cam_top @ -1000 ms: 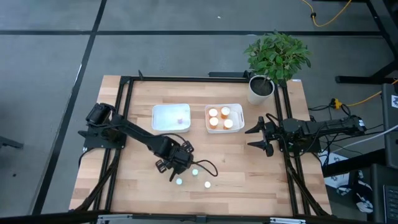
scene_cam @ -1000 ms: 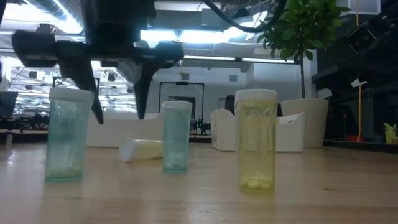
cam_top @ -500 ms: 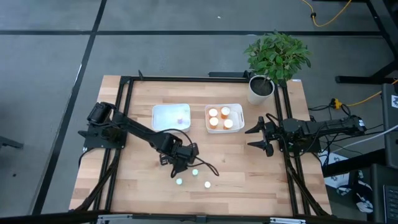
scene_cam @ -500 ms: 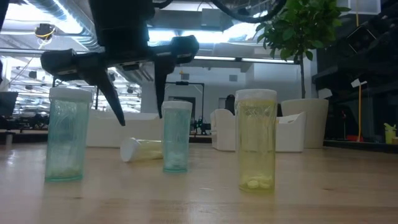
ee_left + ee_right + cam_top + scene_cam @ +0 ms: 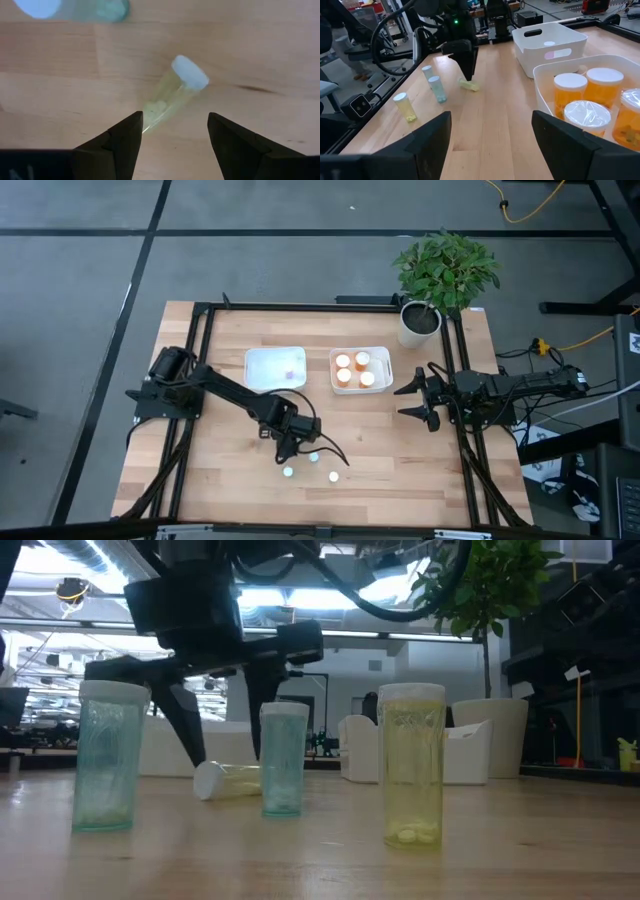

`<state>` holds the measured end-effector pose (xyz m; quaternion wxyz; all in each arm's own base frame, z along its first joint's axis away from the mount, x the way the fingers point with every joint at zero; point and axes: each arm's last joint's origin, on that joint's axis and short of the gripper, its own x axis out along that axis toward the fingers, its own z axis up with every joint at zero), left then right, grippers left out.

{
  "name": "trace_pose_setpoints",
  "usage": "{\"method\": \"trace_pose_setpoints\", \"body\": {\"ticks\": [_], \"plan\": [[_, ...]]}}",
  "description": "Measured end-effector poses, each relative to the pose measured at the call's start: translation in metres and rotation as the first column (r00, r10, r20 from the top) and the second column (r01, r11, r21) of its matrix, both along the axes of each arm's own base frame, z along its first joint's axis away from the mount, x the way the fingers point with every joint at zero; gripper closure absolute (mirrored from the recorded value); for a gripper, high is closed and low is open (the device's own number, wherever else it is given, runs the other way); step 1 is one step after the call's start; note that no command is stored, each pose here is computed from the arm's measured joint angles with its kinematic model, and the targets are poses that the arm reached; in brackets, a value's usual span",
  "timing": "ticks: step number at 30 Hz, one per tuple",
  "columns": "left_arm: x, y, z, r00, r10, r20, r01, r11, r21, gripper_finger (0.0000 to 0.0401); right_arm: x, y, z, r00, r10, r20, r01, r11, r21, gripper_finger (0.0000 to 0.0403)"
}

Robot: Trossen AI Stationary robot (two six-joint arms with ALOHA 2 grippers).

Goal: Pick and place medicine bottles into bin by pill shape (circle, oval)
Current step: Put the top yellow pill bottle into the left white bin

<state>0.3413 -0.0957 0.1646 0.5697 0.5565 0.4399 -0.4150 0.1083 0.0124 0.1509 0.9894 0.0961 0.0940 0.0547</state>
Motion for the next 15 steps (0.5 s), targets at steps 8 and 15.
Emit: {"method": "trace_pose_setpoints", "body": {"ticks": [8,15], "plan": [[0.005,0.006,-0.001,0.997,-0.07,0.012,0.071,0.996,-0.045,0.0183,0.0,0.0,0.0,1.0,0.0,-0.001,0.0,1.0,0.0,0.0124],[0.007,0.005,-0.015,0.997,-0.077,-0.031,0.075,0.996,-0.057,0.0183,0.0,0.0,0.0,1.0,0.0,-0.001,0.0,1.0,0.0,0.0124]]}}
